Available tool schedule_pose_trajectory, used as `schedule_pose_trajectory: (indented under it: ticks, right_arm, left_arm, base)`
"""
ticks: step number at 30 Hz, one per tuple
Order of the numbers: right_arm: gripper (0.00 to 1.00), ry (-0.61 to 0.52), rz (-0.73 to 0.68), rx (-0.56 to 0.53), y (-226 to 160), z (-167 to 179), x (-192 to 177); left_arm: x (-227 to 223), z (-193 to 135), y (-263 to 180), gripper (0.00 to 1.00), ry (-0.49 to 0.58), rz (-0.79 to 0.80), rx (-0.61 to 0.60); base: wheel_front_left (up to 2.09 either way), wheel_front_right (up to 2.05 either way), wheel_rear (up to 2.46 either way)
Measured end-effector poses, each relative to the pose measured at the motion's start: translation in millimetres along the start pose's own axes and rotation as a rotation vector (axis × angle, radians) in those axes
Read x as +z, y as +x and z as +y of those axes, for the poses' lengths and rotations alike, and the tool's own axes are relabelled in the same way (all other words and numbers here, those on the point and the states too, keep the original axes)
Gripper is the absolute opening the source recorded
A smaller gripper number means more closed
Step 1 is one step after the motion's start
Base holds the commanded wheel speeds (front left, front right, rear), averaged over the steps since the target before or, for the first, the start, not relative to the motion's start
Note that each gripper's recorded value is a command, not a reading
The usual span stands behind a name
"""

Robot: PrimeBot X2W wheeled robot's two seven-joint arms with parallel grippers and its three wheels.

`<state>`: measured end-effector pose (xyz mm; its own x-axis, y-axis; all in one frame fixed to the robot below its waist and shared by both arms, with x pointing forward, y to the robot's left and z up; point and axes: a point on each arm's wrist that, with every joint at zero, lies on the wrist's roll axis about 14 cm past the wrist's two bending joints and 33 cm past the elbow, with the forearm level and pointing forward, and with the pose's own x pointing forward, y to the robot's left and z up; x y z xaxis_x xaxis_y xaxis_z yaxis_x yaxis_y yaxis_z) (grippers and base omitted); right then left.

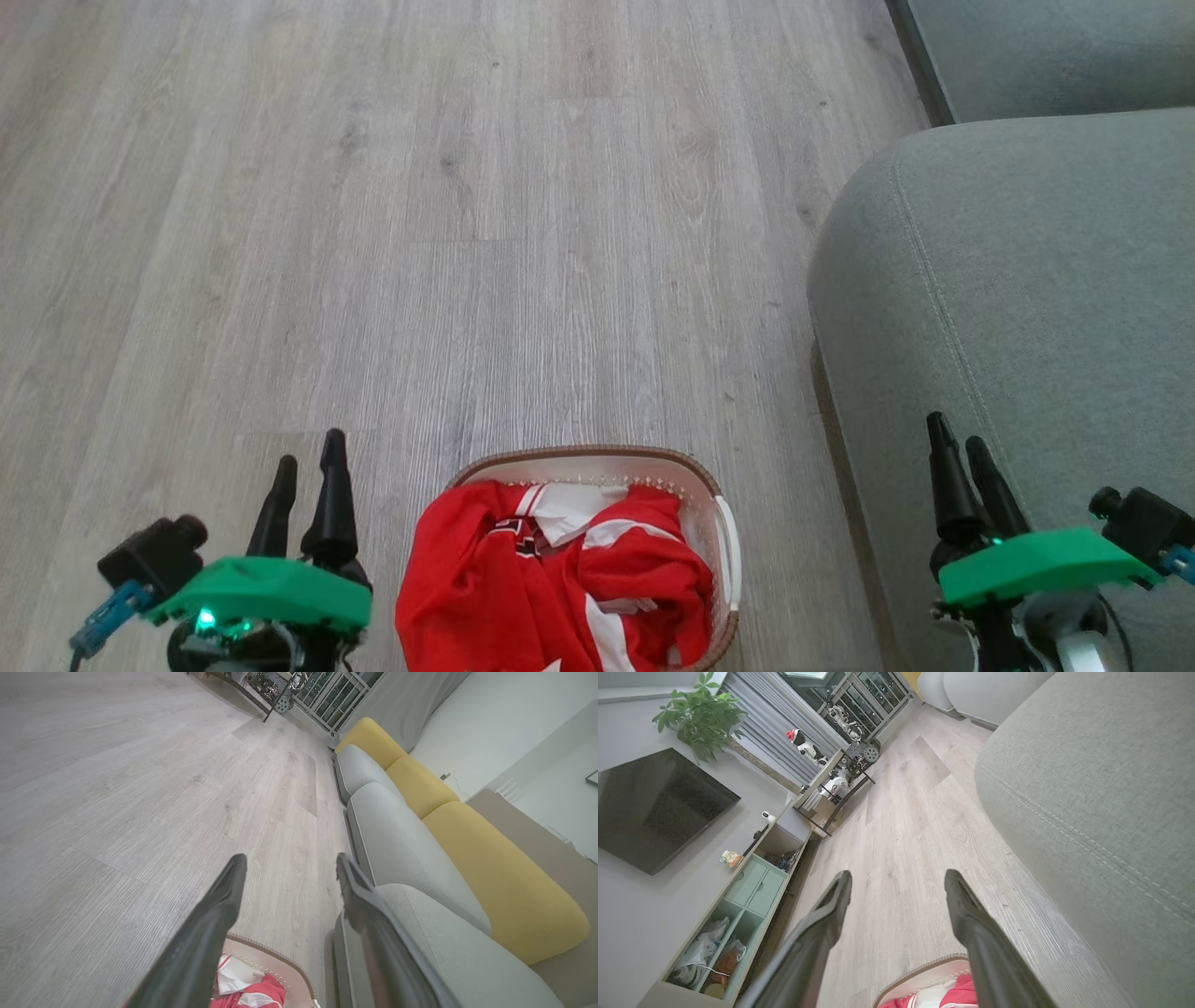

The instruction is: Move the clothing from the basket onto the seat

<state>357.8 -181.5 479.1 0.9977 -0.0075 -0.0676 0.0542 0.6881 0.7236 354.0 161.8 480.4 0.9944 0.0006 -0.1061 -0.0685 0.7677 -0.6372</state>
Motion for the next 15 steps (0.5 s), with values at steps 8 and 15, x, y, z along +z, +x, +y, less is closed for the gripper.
schedule_pose_trajectory:
  ticks: [8, 15]
  right_arm:
    - [1.00, -0.101, -0.020, 0.028, 1, 7, 3]
    - [1.00, -0.178, -0.025, 0.052, 1, 14, 2]
  left_arm:
    - [2, -3, -1, 1.00, 0.120, -0.019, -0.008]
    - [0, -2, -4, 1.00, 0.207, -0.025, -0.008]
  base:
    - [0.00, 0.00, 0.00]
    - [0.00, 0.00, 0.00]
